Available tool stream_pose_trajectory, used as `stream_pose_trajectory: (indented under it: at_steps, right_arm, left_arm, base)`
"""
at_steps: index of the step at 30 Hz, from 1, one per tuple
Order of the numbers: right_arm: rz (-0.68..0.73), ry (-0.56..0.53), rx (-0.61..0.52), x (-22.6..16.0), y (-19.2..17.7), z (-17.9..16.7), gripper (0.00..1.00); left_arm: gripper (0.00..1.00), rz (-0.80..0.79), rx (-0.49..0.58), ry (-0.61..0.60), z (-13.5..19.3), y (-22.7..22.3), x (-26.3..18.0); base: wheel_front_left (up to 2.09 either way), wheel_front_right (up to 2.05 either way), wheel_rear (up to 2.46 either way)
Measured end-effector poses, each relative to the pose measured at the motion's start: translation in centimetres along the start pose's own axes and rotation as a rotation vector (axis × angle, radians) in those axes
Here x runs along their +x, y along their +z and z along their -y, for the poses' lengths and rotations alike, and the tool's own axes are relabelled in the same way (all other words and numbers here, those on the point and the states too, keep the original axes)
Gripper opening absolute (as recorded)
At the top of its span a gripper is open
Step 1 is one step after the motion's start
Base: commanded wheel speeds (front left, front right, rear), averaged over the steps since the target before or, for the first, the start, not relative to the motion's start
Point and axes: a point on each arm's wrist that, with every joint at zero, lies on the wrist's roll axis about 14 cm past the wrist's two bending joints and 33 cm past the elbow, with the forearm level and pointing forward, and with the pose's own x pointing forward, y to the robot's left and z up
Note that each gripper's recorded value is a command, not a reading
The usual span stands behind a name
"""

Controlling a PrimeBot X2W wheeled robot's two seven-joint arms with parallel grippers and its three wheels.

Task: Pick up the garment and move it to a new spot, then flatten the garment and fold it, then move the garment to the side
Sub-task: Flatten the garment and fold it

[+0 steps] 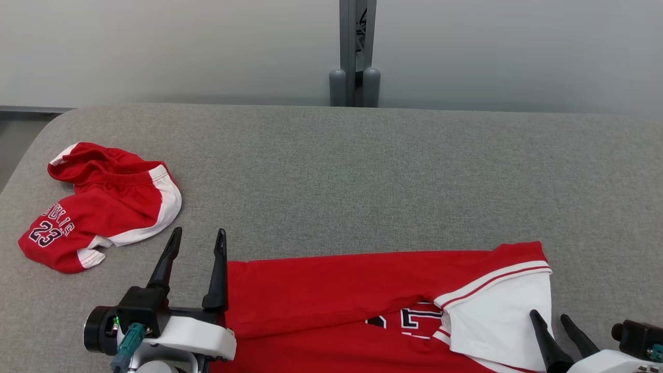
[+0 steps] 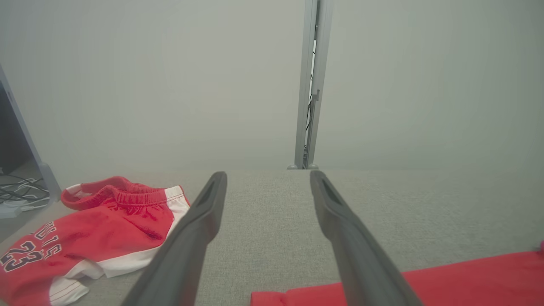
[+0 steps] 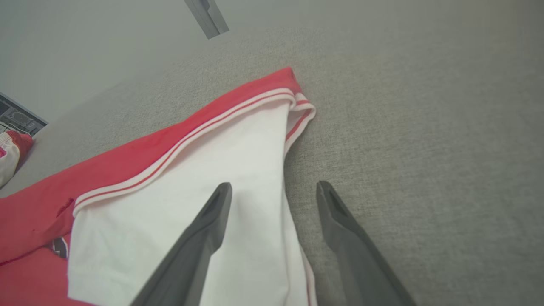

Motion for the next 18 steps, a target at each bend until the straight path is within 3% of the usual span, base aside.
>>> stream_pose_trajectory:
  at_steps: [18]
  right_arm:
    - [-0.15,0.056,0.034,2.2,-2.4,-1.4,1.0]
  left_arm:
    - [1.0,-0.019,0.014,0.007,-0.5,-0.6,0.1]
  base:
    - [0.0,0.0,0.0]
